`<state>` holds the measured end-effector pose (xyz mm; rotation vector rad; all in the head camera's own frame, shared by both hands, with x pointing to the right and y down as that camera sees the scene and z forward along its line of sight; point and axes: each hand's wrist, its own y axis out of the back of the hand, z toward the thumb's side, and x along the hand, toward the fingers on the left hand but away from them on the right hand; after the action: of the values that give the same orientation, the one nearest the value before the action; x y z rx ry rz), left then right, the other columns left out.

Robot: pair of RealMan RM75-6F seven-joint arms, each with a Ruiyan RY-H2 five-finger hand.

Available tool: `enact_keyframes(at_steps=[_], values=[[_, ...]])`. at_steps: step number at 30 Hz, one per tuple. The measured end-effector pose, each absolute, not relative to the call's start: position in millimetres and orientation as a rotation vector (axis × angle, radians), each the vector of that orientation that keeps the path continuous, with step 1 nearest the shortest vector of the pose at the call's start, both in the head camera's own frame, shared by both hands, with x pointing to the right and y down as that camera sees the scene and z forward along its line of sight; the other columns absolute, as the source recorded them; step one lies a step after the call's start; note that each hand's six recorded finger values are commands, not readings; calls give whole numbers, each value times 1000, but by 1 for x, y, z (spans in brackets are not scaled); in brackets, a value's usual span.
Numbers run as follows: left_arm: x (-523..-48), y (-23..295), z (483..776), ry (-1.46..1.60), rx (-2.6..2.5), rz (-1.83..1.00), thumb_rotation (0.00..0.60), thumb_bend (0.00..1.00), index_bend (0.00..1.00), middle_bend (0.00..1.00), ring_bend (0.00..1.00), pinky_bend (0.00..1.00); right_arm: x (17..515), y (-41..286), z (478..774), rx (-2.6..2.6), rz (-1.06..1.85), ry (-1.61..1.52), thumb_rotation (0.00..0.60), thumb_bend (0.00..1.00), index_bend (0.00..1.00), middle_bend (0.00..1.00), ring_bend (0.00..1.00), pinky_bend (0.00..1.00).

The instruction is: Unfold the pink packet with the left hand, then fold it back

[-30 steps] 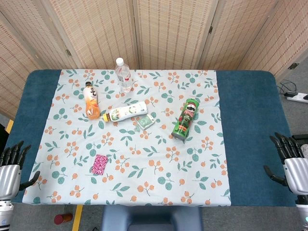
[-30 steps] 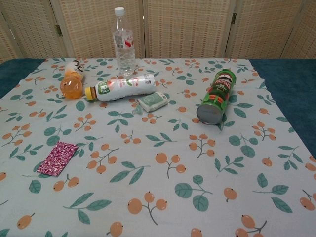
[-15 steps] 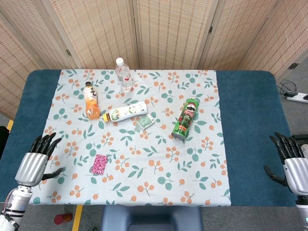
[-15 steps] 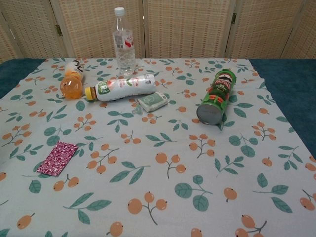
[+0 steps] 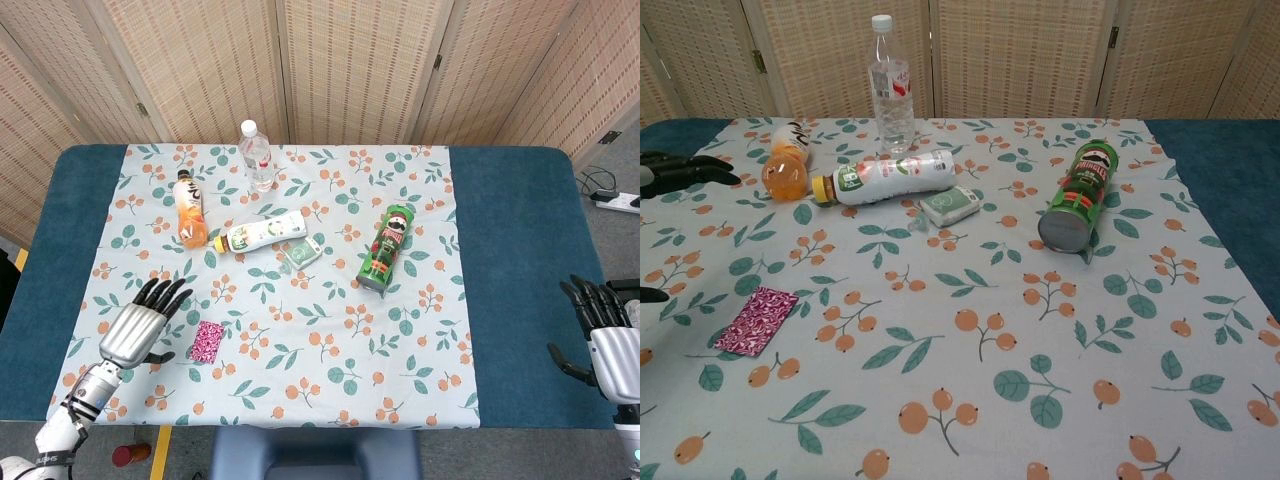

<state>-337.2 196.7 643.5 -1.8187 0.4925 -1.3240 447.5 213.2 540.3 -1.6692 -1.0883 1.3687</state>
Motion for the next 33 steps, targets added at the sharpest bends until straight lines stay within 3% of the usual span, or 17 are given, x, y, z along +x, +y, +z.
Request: enact_keyframes(at_steps=[18,33], values=[[-295,209,687,369,-1837,-1310,600,109,7,0,0,0,453,216,547,-1669,1402,-1093,600,335,41,60,23,0],[-295,219,710,340,-1833,-1375,600,108,6,0,0,0,458,217,549,-1664,1419,-1096,600,336,41,60,24,0]])
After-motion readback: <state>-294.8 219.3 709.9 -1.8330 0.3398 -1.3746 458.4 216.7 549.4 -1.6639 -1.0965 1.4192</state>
